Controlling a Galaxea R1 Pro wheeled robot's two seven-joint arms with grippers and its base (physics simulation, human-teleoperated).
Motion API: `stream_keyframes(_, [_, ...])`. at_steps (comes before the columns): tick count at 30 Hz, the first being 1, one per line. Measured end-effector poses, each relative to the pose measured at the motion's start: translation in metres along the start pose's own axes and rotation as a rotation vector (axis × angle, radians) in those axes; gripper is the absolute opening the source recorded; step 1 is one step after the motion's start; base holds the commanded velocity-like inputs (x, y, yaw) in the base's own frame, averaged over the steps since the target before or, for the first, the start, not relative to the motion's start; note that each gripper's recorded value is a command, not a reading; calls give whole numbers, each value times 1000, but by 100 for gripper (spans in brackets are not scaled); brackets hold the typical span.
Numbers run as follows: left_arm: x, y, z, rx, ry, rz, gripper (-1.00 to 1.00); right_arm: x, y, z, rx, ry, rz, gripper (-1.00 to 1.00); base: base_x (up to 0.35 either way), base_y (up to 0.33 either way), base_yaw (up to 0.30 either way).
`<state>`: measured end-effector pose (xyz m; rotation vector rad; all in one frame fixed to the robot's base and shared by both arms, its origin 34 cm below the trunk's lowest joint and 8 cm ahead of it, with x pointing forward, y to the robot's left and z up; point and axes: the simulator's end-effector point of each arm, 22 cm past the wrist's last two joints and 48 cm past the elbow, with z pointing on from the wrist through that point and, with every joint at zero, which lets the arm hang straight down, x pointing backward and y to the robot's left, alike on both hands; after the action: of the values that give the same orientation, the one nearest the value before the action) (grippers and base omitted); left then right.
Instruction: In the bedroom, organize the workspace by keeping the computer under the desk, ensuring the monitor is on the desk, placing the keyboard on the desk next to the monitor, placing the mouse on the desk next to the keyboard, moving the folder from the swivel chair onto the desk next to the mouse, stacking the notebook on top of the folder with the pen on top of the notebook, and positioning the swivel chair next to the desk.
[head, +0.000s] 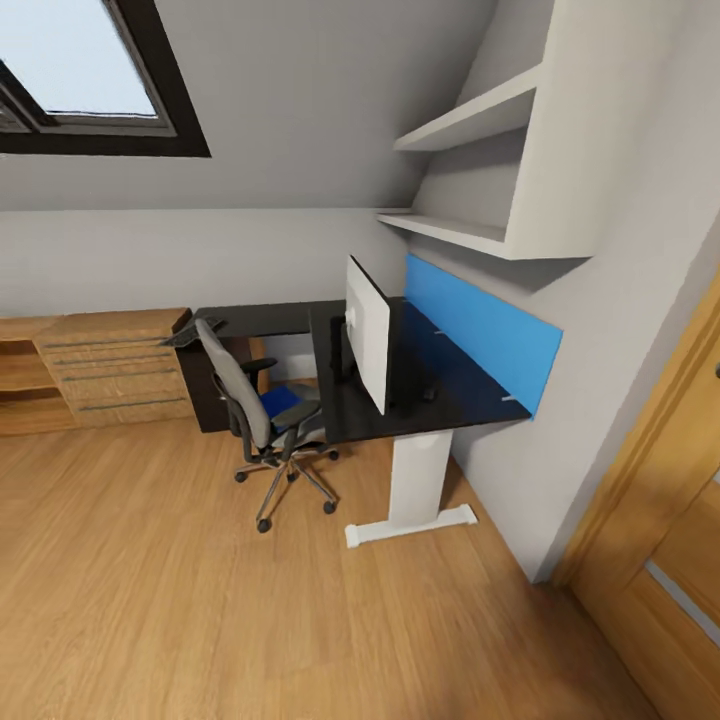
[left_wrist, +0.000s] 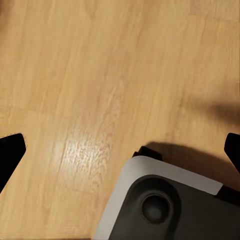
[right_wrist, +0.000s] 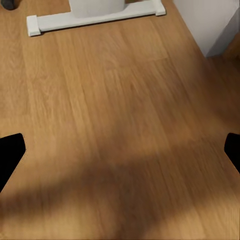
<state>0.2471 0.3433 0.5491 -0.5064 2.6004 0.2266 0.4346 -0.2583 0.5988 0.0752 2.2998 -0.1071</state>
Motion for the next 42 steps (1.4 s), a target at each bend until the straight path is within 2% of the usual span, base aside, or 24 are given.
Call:
stream_keyframes(6, [0, 0, 0, 0, 0, 1, 100, 0, -1, 0, -1, 0, -2, 100, 0, 112, 278])
stream_keyframes(19, [0, 0, 0, -1, -2, -1, 100, 1, 1, 0, -9, 2, -7, 100, 0, 296, 272])
stream_keyframes(22, [0, 0, 0, 0, -2, 1, 100, 1, 4, 0, -24, 1, -20, 100, 133, 275, 84])
stream_keyframes(27, [0, 1, 0, -1, -1, 3, 100, 1, 18, -2, -77, -6, -77, 100, 247, 218, 24])
stream_keyframes(30, [1, 1, 0, -1, 1, 3, 100, 8, 20, -5, -88, 10, -94, 100, 295, 182, 5])
stream_keyframes(42, [1, 1, 0, -1, 1, 2, 100, 14, 20, -7, -91, 23, -98, 100, 320, 80, 1])
